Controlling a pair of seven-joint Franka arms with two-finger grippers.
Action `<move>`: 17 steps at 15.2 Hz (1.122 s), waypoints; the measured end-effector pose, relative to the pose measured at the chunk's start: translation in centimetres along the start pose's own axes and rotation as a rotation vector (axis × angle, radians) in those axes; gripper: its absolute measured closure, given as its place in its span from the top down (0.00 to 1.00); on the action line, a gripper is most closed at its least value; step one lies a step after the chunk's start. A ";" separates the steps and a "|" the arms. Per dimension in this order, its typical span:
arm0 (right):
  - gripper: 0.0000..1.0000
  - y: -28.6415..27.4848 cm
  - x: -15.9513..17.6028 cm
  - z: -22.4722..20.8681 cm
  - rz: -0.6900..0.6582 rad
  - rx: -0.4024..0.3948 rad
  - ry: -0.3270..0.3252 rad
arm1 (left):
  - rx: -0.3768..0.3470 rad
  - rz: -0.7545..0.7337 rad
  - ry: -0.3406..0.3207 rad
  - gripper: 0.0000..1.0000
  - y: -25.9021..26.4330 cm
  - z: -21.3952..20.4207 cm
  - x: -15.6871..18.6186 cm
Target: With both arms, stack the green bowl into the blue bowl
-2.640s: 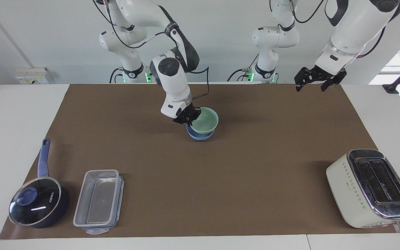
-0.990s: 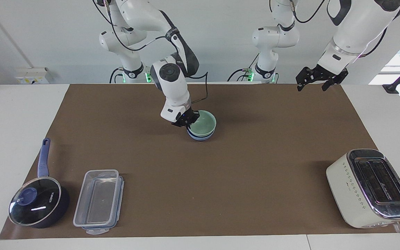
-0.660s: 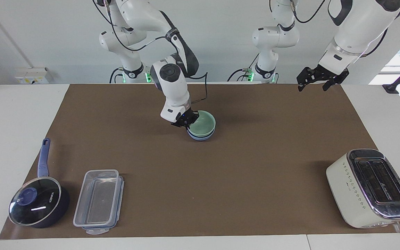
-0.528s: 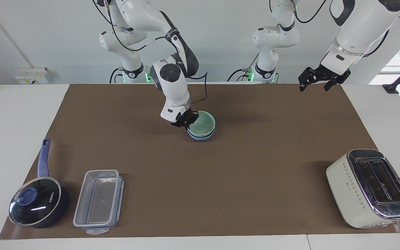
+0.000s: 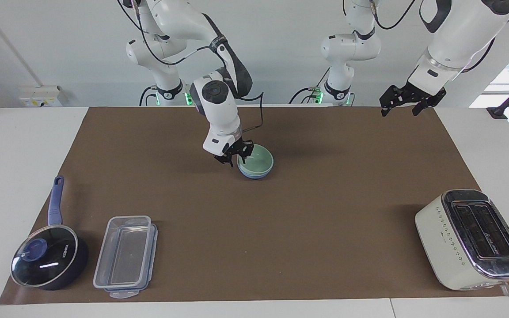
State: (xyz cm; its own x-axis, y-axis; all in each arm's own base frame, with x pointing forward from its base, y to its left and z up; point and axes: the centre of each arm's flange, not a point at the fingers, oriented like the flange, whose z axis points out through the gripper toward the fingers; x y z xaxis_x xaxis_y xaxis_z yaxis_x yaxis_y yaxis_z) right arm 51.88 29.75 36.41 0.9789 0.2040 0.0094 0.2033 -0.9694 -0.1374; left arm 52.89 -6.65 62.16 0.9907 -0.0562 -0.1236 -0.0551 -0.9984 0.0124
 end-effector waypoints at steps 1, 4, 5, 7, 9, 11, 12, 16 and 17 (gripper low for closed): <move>0.67 0.5 0.4 -0.7 0.010 0.003 0.009 | 0.000 0.000 0.000 1.00 0.0 0.0 0.0; 0.96 4.2 2.7 -5.2 0.070 0.002 0.013 | 0.000 0.000 0.000 1.00 0.0 0.0 0.0; 1.00 6.3 3.5 -7.5 0.092 -0.009 0.015 | 0.000 0.000 0.000 1.00 0.0 0.0 0.0; 1.00 10.8 4.3 -11.6 0.111 -0.048 0.005 | 0.000 0.000 0.000 1.00 0.0 0.0 0.0; 1.00 15.0 4.2 -16.0 0.143 -0.081 -0.035 | 0.000 0.000 0.000 1.00 0.0 0.0 0.0; 1.00 18.6 3.4 -21.3 0.184 -0.090 -0.070 | 0.000 0.000 0.000 1.00 0.0 0.0 0.0; 1.00 20.1 2.7 -23.9 0.207 -0.095 -0.076 | 0.000 0.000 0.000 1.00 0.0 0.0 0.0; 1.00 25.0 -0.5 -28.6 0.220 -0.120 -0.101 | 0.000 0.000 0.000 1.00 0.0 0.0 0.0; 1.00 25.5 -0.8 -28.5 0.214 -0.121 -0.109 | 0.000 0.000 0.000 1.00 0.0 0.0 0.0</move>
State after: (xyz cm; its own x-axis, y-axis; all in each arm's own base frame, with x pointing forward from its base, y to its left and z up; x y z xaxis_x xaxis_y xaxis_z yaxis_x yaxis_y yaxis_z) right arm 56.80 0.98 61.12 0.9933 -0.0006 -0.1152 -0.0012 -1.0000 -0.0053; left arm 52.89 -6.65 62.15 0.9907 -0.0562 -0.1241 -0.0551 -0.9984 0.0123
